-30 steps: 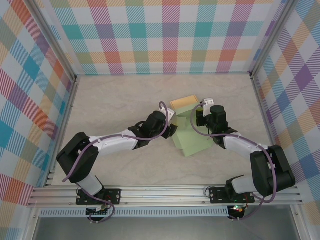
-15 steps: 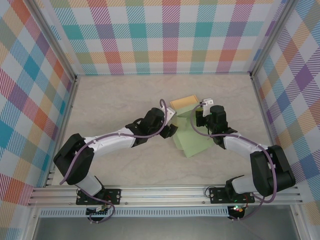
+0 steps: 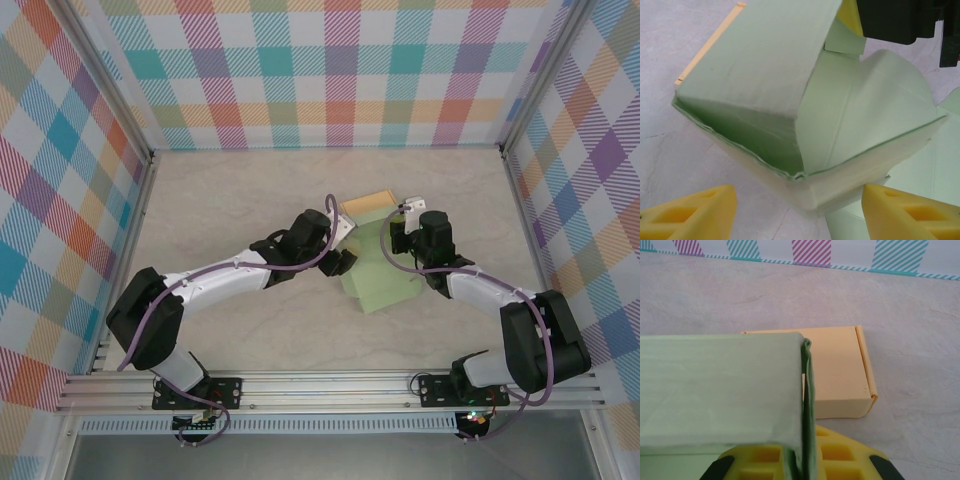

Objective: Fold the paper box

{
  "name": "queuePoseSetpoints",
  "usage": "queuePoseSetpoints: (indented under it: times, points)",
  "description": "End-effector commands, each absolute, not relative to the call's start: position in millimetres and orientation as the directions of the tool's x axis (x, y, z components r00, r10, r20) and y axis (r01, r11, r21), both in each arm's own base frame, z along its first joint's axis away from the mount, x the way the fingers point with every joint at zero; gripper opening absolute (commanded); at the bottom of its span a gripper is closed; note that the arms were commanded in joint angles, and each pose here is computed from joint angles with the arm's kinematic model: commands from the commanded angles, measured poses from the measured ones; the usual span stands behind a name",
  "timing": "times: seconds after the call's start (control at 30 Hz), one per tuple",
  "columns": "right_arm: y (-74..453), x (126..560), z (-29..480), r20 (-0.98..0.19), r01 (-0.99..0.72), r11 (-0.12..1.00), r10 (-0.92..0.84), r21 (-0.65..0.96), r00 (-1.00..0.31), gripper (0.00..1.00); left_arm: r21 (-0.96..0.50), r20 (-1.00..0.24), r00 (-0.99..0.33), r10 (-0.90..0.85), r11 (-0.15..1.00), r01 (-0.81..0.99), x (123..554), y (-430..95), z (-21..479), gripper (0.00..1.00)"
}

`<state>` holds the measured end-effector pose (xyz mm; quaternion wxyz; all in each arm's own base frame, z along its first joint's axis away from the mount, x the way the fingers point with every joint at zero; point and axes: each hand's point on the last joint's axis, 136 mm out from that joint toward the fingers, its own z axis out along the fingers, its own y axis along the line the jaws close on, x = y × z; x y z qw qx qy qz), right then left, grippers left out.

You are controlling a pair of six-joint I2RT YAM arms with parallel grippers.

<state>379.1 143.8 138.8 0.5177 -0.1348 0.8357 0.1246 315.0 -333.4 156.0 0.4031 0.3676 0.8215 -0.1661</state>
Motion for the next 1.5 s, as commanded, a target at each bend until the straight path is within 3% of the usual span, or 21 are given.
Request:
queuePoseSetpoints:
  times: [0.0, 0.4, 0.77, 1.23, 1.47]
  points:
    - [153, 381, 150, -0.914, -0.383, 0.92, -0.086, 0.079, -0.396, 0.0, 0.058, -0.811, -0.375, 0.45, 0.699, 0.712, 326, -327, 177, 0.66]
    - [153, 381, 150, -0.915, -0.384, 0.92, -0.085, 0.08, -0.395, 0.0, 0.099, -0.866, -0.332, 0.373, 0.78, 0.618, 363, -338, 178, 0.57]
    - [164, 376, 157, -0.91, -0.39, 0.906, -0.011, 0.167, -0.415, 0.0, 0.253, -0.882, -0.3, 0.365, 0.901, 0.354, 380, -316, 178, 0.26]
    - [199, 353, 174, -0.907, -0.315, 0.933, 0.028, 0.175, -0.42, 0.0, 0.277, -0.912, -0.306, 0.273, 0.96, 0.031, 388, -269, 192, 0.18]
    - [224, 351, 180, -0.903, -0.271, 0.944, 0.057, 0.187, -0.425, 0.0, 0.258, -0.935, -0.311, 0.173, 0.931, -0.259, 385, -216, 196, 0.2]
